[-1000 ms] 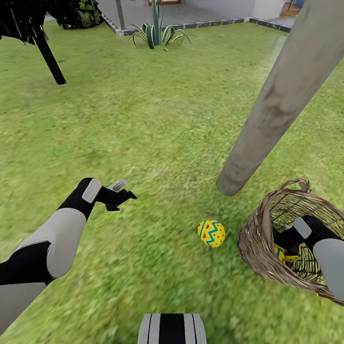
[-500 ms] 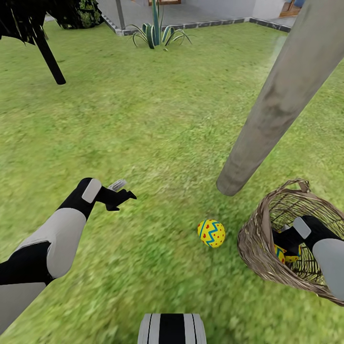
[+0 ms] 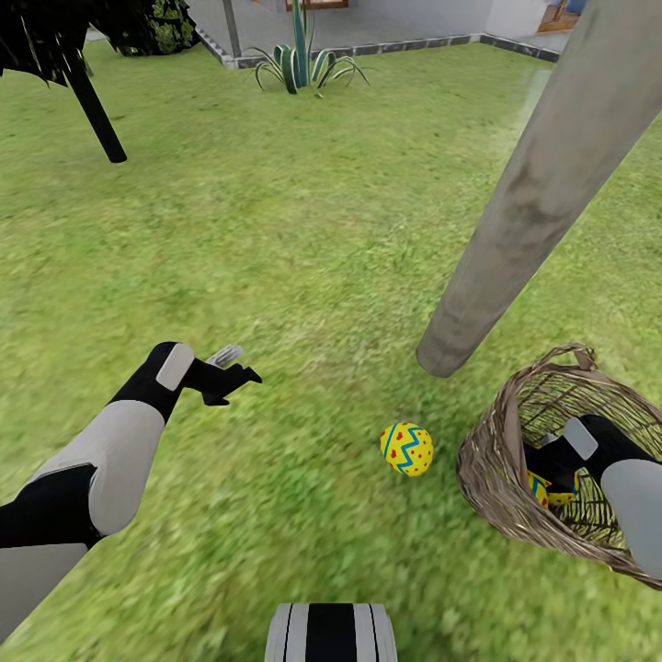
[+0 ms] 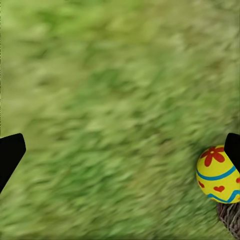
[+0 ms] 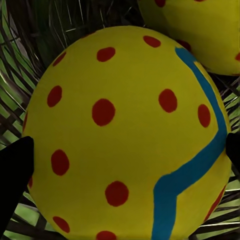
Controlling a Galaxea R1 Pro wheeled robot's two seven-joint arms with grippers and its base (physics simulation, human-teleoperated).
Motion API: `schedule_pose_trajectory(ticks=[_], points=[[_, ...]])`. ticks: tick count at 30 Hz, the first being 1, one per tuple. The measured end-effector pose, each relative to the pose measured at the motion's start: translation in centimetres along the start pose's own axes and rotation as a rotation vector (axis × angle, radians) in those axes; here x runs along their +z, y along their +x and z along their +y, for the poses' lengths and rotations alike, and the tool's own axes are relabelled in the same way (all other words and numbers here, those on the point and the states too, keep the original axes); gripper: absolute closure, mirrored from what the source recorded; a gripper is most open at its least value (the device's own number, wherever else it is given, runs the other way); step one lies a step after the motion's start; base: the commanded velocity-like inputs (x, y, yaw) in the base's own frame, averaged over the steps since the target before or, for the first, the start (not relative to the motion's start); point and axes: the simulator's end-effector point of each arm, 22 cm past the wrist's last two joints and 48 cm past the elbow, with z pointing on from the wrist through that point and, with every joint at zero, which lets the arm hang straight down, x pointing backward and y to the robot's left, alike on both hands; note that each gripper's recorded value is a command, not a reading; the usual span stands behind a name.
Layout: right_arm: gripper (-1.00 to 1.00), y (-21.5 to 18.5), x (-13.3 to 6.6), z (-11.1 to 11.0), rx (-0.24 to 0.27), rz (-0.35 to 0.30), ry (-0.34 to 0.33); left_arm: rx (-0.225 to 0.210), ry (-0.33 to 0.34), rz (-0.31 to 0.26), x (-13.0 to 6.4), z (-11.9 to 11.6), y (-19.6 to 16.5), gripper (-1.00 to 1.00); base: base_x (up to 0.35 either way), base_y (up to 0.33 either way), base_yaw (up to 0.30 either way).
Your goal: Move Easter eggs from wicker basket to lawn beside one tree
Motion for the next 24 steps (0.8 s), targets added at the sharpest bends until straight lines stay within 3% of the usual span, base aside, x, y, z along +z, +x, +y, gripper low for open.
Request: schedule_pose_trajectory(ticks=[24], points=[[1.00, -1.9, -5.6, 1.6, 0.002, -0.083, -0.063, 0.037, 0.036, -0.083, -6.0, -3.2, -1.9, -1.00, 0.000, 0.000, 0.000]])
